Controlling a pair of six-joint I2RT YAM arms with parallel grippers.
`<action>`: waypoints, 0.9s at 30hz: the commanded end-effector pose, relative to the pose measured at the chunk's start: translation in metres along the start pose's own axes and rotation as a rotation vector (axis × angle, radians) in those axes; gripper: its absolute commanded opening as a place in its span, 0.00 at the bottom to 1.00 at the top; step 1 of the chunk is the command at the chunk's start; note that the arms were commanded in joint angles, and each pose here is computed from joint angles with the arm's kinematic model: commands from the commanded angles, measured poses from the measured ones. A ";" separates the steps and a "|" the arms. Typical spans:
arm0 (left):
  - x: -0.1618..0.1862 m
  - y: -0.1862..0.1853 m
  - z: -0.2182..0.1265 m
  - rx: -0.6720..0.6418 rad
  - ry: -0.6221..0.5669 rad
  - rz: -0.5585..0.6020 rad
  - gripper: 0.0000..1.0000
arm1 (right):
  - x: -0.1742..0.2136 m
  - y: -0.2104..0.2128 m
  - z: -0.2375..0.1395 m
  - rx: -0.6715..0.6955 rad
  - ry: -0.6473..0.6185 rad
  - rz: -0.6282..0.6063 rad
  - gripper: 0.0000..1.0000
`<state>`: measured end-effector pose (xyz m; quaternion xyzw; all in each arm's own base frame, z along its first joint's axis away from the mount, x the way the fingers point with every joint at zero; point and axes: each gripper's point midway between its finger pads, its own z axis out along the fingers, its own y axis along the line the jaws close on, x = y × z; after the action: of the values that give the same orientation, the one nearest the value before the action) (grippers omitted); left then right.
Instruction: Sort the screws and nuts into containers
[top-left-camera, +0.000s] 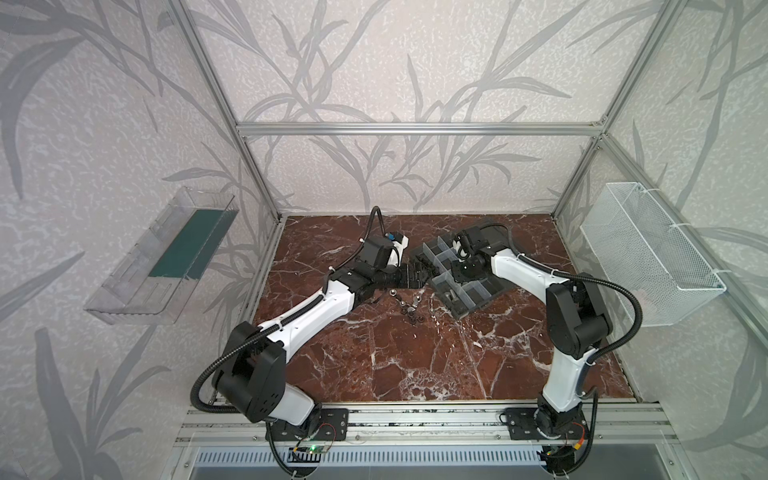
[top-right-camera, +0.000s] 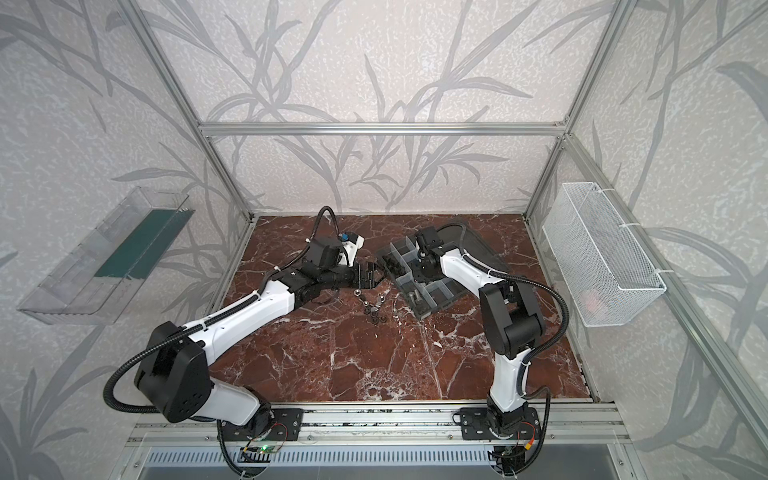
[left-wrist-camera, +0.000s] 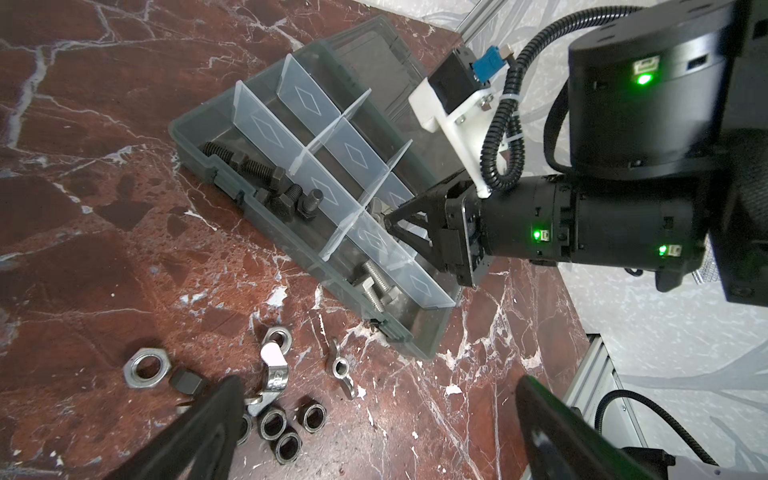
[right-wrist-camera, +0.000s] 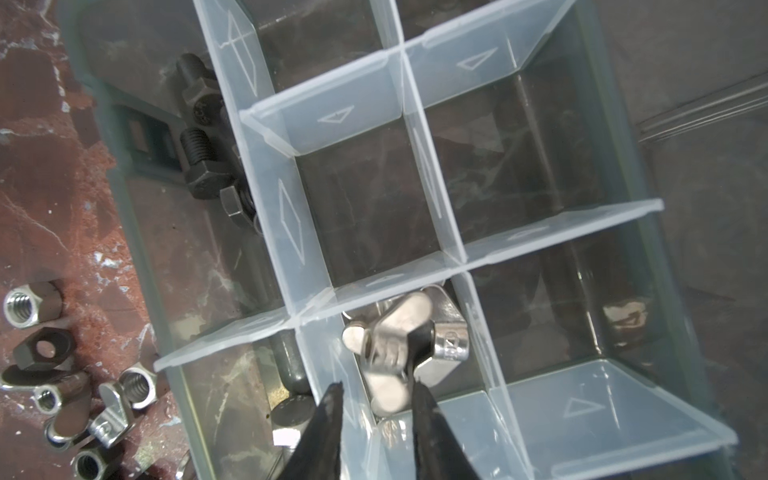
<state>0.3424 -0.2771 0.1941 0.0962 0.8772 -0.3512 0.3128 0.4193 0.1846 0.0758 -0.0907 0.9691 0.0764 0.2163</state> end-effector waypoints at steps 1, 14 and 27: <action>-0.004 0.001 -0.003 0.002 -0.044 0.022 1.00 | -0.006 0.001 -0.001 -0.012 -0.006 0.007 0.35; -0.008 0.049 -0.011 -0.272 -0.082 -0.027 1.00 | -0.020 0.004 -0.048 -0.033 -0.099 0.018 0.44; 0.028 0.076 0.003 -0.405 0.149 -0.086 0.99 | -0.016 0.031 -0.106 -0.156 -0.256 -0.018 0.63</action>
<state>0.3596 -0.2359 0.1493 0.0366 0.9357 -0.2061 0.2839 0.3914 0.1875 0.1673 -0.0931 0.9361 0.1389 0.3096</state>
